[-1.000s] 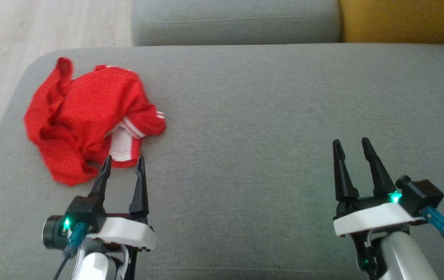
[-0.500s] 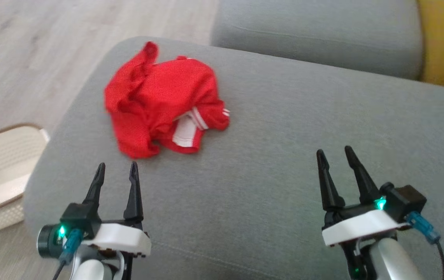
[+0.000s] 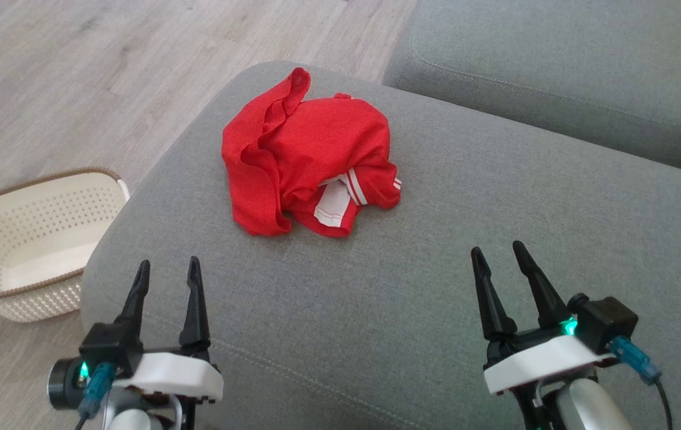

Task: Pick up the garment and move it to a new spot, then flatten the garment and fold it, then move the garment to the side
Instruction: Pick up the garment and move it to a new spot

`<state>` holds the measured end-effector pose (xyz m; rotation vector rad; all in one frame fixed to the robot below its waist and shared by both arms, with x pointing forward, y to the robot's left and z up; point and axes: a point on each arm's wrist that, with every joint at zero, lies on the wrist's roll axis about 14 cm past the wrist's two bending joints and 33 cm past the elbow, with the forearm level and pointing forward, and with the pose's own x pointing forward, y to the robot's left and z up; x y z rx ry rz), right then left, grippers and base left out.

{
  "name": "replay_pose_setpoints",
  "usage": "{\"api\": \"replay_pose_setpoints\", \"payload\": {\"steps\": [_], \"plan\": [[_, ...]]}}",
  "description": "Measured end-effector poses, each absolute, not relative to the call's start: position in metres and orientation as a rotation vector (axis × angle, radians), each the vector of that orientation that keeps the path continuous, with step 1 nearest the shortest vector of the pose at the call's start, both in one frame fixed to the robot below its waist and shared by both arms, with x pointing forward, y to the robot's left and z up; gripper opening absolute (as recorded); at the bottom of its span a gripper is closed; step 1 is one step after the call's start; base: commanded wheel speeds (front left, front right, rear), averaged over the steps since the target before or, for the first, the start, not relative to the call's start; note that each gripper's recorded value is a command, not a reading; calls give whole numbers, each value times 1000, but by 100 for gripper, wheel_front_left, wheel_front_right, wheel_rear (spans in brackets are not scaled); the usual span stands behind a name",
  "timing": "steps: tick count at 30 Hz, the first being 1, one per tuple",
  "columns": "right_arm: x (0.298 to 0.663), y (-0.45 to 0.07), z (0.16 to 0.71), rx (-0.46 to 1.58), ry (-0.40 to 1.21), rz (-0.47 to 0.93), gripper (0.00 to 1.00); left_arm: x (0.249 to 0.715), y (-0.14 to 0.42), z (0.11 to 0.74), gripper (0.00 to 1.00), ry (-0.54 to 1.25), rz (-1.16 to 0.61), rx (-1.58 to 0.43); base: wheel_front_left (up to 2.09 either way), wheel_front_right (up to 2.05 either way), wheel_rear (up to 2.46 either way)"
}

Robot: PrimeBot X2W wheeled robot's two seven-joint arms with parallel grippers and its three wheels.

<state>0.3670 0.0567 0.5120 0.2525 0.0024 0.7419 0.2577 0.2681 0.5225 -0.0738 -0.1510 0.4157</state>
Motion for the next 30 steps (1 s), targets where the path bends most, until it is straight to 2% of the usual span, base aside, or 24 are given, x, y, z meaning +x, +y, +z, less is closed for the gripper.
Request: {"api": "replay_pose_setpoints", "payload": {"steps": [16,23,30], "plan": [[380,35,495,273,37,668,100,279,279,511,100,-101,416,-76,0,0,0],[424,1,500,255,-27,549,100,334,296,502,100,-50,396,-62,0,0,0],[462,-30,492,225,-45,448,100,416,309,481,100,102,314,-81,0,0,0]]}}
